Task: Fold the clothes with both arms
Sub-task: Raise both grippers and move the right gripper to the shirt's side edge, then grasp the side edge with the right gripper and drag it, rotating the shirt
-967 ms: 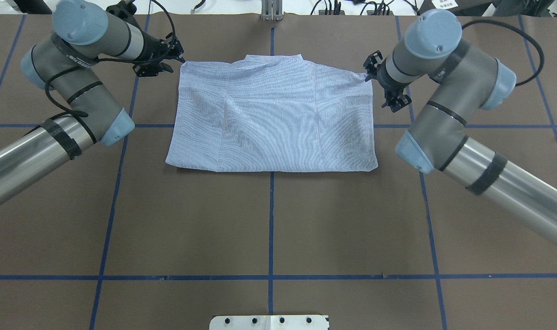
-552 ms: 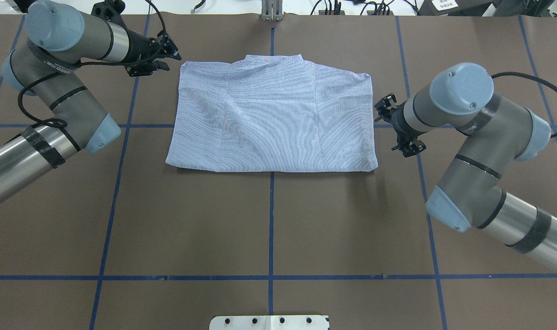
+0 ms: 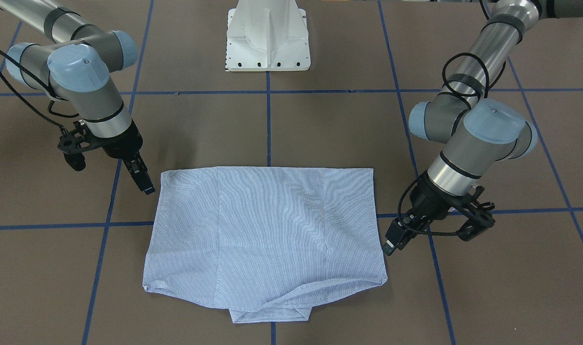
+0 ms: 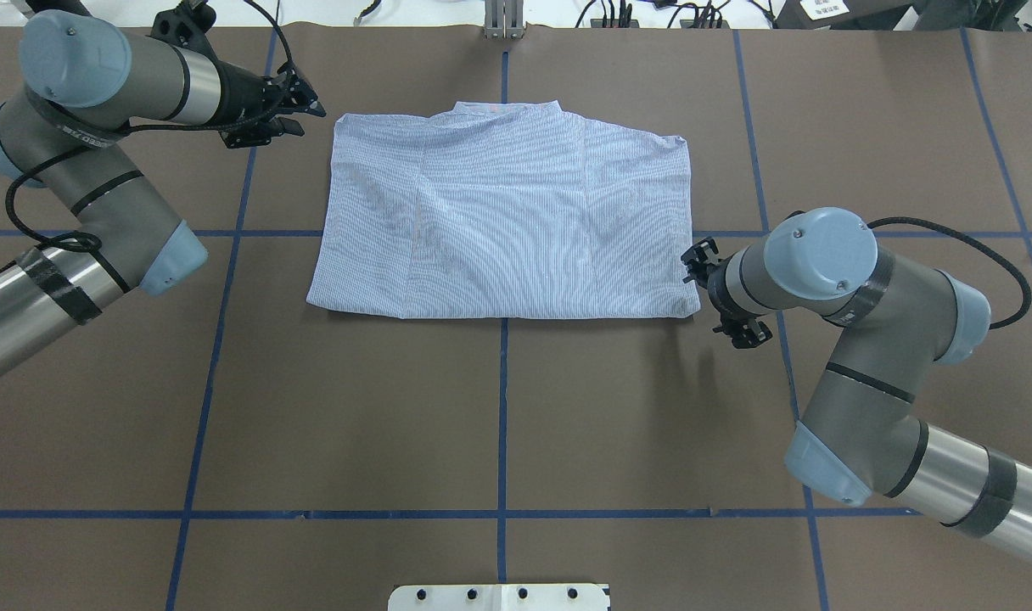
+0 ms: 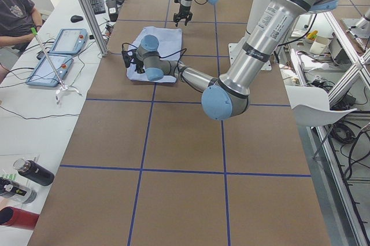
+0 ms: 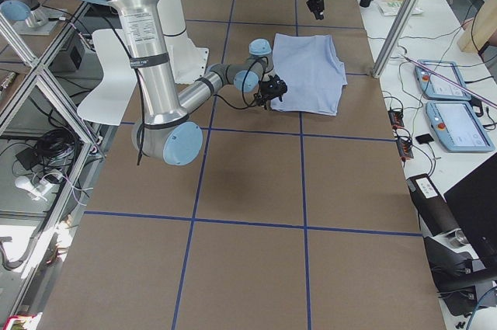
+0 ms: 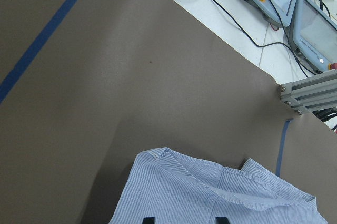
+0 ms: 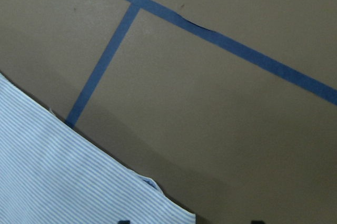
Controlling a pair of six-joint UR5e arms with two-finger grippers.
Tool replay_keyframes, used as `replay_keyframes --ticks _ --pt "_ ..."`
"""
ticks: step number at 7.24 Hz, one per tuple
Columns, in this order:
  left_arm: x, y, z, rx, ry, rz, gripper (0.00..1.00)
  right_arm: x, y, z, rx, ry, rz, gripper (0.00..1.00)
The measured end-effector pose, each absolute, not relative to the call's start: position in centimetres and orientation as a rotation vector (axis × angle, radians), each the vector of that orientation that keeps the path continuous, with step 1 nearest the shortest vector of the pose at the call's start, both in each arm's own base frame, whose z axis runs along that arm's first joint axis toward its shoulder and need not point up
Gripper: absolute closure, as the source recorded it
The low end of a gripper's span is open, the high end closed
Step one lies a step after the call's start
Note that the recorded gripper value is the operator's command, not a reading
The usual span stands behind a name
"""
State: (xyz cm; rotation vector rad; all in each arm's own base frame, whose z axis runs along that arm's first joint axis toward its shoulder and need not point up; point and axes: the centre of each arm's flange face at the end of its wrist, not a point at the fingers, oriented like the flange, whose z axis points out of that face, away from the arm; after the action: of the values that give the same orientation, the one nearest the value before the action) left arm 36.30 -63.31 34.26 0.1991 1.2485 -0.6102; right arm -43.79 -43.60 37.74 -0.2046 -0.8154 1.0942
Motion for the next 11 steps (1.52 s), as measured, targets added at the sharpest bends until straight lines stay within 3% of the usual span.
replay_keyframes --ticks 6,7,8,9,11 --pt "36.0 -62.9 35.9 0.216 1.218 -0.578 0.52 -46.6 -44.9 37.5 -0.199 -0.798 1.095 0.33" --pt "36.0 -62.9 36.0 0.220 1.215 -0.572 0.53 -46.8 -45.2 37.5 -0.198 -0.796 1.098 0.45" --pt "36.0 -62.9 36.0 0.221 1.214 -0.570 0.53 -46.8 -45.4 37.6 -0.197 -0.794 1.101 0.95" --pt "35.9 -62.9 36.0 0.222 1.214 -0.570 0.53 -46.6 -45.5 37.7 -0.196 -0.794 1.104 1.00" --pt "35.9 -62.9 35.9 0.222 1.214 -0.570 0.53 -46.3 -45.7 37.5 -0.196 -0.797 1.105 1.00"
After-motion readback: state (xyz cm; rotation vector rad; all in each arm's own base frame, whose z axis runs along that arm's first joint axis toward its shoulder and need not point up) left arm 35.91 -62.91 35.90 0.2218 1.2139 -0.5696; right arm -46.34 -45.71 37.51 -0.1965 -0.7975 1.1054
